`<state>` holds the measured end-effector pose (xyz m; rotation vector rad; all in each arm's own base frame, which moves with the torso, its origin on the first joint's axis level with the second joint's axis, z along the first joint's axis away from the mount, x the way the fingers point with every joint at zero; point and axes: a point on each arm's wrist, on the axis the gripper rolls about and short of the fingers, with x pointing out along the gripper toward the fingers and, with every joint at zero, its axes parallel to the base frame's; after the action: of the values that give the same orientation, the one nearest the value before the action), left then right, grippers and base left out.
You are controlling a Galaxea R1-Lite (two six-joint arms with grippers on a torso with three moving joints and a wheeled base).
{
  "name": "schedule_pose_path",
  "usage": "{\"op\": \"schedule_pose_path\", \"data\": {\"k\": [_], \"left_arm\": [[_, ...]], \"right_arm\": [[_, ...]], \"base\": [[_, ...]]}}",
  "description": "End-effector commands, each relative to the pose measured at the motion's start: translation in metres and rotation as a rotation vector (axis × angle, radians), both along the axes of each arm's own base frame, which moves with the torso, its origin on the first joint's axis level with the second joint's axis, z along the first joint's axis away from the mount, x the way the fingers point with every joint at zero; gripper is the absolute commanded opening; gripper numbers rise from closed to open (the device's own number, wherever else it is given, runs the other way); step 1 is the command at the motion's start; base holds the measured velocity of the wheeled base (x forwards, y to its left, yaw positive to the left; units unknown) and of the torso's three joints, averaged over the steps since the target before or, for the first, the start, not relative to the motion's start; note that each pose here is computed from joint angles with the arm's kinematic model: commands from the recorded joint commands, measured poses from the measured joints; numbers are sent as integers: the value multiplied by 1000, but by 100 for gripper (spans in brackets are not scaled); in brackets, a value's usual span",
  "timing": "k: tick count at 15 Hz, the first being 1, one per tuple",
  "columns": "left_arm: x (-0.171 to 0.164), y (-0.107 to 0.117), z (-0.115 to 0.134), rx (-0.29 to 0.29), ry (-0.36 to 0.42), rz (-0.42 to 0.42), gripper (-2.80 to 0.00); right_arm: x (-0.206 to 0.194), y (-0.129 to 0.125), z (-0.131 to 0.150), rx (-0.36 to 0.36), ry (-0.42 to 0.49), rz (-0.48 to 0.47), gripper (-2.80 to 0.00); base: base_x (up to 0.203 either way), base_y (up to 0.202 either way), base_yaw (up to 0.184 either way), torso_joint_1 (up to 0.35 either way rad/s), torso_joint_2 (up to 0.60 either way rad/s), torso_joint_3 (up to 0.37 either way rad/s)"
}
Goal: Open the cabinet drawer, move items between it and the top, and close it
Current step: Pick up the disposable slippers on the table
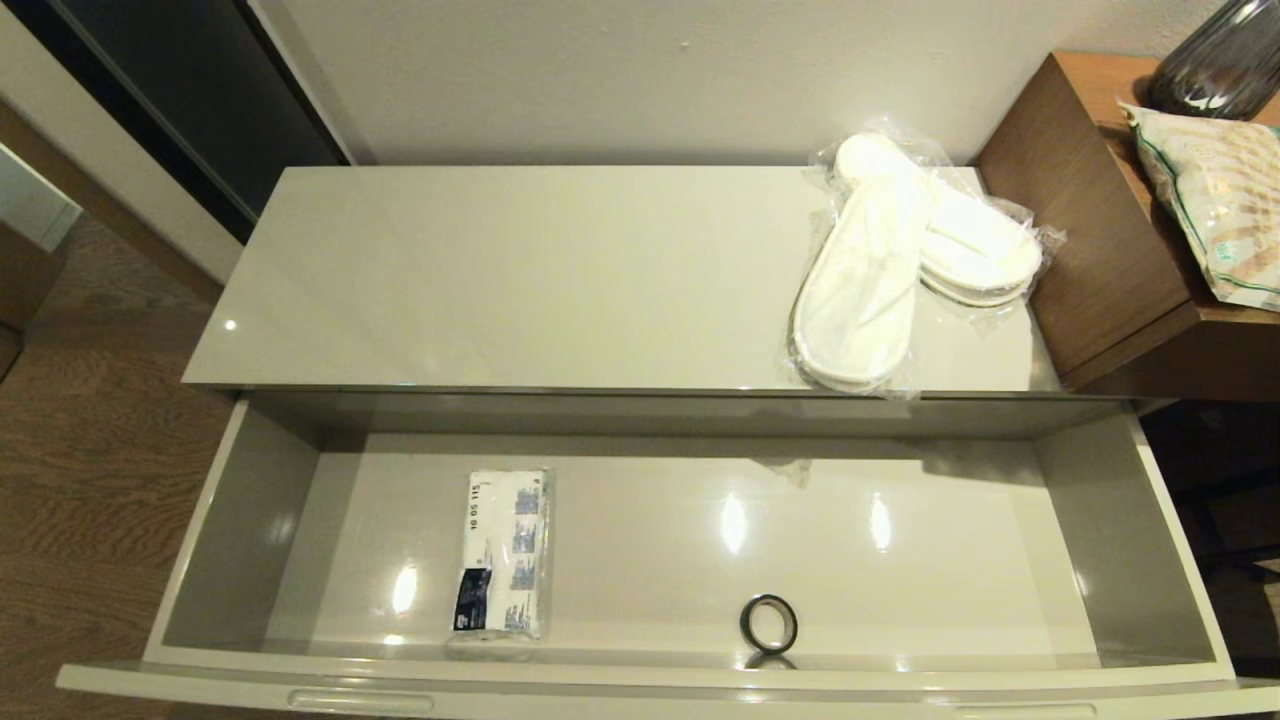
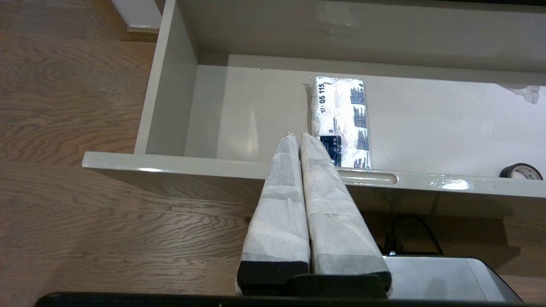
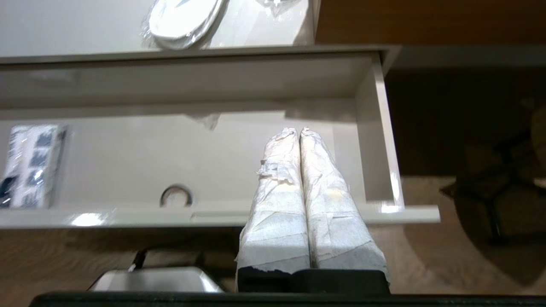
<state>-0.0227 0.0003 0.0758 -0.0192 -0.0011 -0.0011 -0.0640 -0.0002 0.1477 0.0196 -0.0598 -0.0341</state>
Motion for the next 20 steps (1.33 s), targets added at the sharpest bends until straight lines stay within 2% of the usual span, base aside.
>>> {"op": "schedule_pose_path", "data": {"k": [1, 4, 7, 20], "left_arm": [[0, 0, 0, -1, 0, 1, -280], [0, 0, 0, -1, 0, 1, -280], [0, 0, 0, -1, 0, 1, -280], [0, 0, 0, -1, 0, 1, -280]], "right_arm": [[23, 0, -23, -14, -44, -2, -280], [41, 0, -56, -63, -40, 0, -280], [43, 0, -71, -72, 89, 27, -280], [42, 0, -69, -81, 58, 29, -280]], "base": [[0, 0, 0, 0, 0, 0], [0, 0, 0, 0, 0, 0], [0, 0, 0, 0, 0, 0], [0, 0, 0, 0, 0, 0]]}}
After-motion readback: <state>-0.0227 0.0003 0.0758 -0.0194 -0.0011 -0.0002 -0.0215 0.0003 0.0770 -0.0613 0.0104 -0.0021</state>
